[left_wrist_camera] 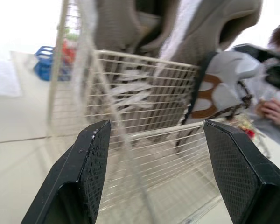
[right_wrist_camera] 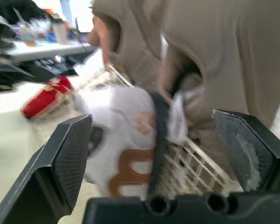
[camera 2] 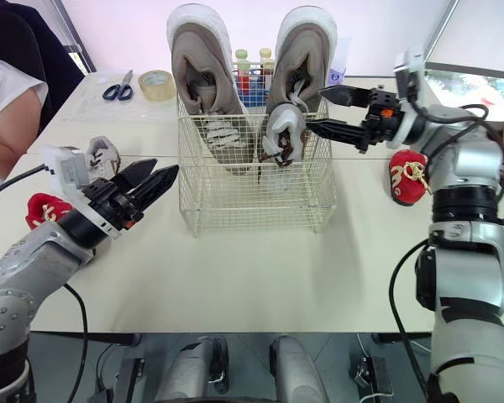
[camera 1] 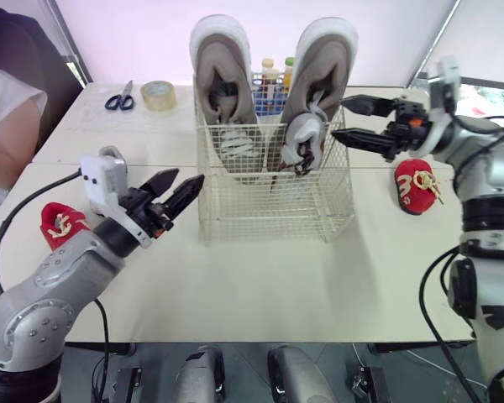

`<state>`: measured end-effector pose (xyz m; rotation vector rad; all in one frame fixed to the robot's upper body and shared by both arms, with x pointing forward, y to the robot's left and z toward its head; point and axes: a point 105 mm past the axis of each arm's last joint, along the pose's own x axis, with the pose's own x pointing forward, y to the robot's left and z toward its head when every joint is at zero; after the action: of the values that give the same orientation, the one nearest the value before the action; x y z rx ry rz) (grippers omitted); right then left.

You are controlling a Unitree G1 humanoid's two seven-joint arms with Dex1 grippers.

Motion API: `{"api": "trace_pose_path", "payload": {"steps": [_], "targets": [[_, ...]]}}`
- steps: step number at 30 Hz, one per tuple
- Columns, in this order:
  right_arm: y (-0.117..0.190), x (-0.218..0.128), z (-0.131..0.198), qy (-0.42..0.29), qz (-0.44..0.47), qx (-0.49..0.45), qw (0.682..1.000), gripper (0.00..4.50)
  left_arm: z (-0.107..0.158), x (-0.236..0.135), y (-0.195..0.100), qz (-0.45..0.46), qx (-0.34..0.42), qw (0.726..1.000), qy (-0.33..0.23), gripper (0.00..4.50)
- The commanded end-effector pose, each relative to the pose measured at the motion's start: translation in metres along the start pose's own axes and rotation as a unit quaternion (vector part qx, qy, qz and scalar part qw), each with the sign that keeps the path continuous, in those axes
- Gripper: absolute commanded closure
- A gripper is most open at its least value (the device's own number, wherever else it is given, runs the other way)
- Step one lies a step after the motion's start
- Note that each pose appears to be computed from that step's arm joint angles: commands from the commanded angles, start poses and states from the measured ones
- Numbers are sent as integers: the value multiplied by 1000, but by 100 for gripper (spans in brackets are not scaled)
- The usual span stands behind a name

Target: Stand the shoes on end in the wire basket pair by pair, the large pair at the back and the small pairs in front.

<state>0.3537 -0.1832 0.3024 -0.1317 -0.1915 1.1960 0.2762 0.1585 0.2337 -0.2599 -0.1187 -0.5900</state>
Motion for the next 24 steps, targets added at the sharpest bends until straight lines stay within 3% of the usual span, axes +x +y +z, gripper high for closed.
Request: {"api": "trace_pose_path", "payload": {"steps": [1, 3, 6, 9, 11, 14, 17, 24], "targets": [[23, -8, 26, -19, 22, -7, 1000, 4, 17, -8, 15, 19, 18, 1000, -16, 129], [30, -12, 37, -31, 22, -8, 999, 1, 33, -13, 34, 54, 22, 998, -36, 104], [43, -14, 52, -42, 39, -11, 998, 0, 54, -20, 63, 115, 39, 991, -49, 2], [71, 2, 58, -11, 90, -2, 996, 0, 78, -36, 120, 249, 103, 963, -13, 2], [91, 13, 47, 29, 131, 2, 991, 0, 69, -44, 146, 300, 127, 943, 69, 2], [114, 23, 24, 94, 174, -13, 980, 0, 63, -53, 174, 334, 132, 923, 136, 2], [112, 27, 5, 122, 170, -28, 977, 0, 52, -58, 201, 363, 121, 904, 191, 2], [111, 28, -17, 147, 162, -29, 975, 0, 38, -51, 239, 384, 102, 890, 225, 2]]}}
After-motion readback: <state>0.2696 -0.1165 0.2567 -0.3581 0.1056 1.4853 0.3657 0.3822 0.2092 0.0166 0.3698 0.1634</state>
